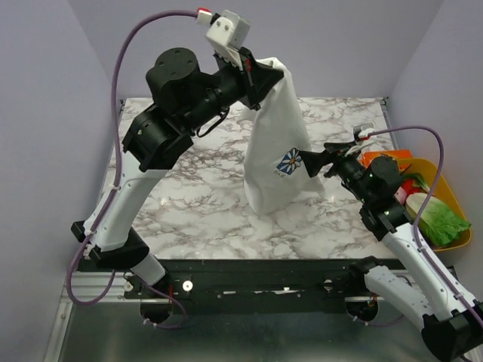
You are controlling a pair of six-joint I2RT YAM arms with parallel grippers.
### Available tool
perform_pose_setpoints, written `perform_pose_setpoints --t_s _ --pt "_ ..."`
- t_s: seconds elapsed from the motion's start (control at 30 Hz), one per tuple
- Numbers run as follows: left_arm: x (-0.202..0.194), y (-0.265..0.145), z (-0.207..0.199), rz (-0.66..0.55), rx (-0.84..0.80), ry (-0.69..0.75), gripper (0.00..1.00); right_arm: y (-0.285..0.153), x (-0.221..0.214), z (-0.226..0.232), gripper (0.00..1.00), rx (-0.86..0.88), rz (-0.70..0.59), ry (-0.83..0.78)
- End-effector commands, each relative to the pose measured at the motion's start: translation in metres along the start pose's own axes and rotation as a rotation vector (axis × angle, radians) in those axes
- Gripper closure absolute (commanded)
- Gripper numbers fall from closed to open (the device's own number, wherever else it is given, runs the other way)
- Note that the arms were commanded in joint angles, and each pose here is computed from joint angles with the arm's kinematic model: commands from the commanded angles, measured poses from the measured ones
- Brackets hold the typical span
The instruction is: Pin the brooch onto the clothing
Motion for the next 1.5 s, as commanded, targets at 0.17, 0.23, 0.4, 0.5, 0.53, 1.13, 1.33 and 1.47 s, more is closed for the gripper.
perform_pose_setpoints --t_s 0.17,0.23,0.4,0.5,0.53,1.13,1.33,1.47 --pt "0.011 0.001 0.119 -0.047 0.338 -0.042 1.0 0.012 -0.027 -0.004 0.0 -0.003 0.101 0.009" --pt "-0.02 0.014 0.172 0.016 0.416 -0.137 1.0 0.018 -0.04 -0.01 0.0 -0.036 0.139 0.028" --pt "-0.106 0.033 0.283 0.126 0.588 -0.329 1.0 0.035 -0.062 -0.024 0.0 -0.111 0.257 0.05" --pt "-0.151 0.041 0.35 0.177 0.678 -0.411 0.93 0.037 -0.074 -0.025 0.0 -0.108 0.334 0.052" --pt "-0.166 0.05 0.37 0.195 0.691 -0.426 0.69 0.037 -0.075 -0.023 0.0 -0.097 0.337 0.054" --pt "-0.288 -0.06 0.28 0.472 0.7 -0.396 0.02 0.022 -0.164 0.041 0.0 0.105 0.629 0.108" --pt "-0.329 -0.13 0.263 0.533 0.795 -0.441 0.04 0.011 -0.204 0.107 0.06 0.201 0.829 0.126" --pt "-0.344 -0.159 0.267 0.539 0.855 -0.469 0.04 -0.013 -0.227 0.151 0.08 0.213 1.01 0.123"
Point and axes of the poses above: each gripper's point midway between its finger pads, its own y axis out along the fingers, its own z axis along the line the jaws close on, x = y × z, the point moved 2 cm from there along -y, back along the fingers, and after that the axes turned 3 degrees about -y, right-handed, at the moved point
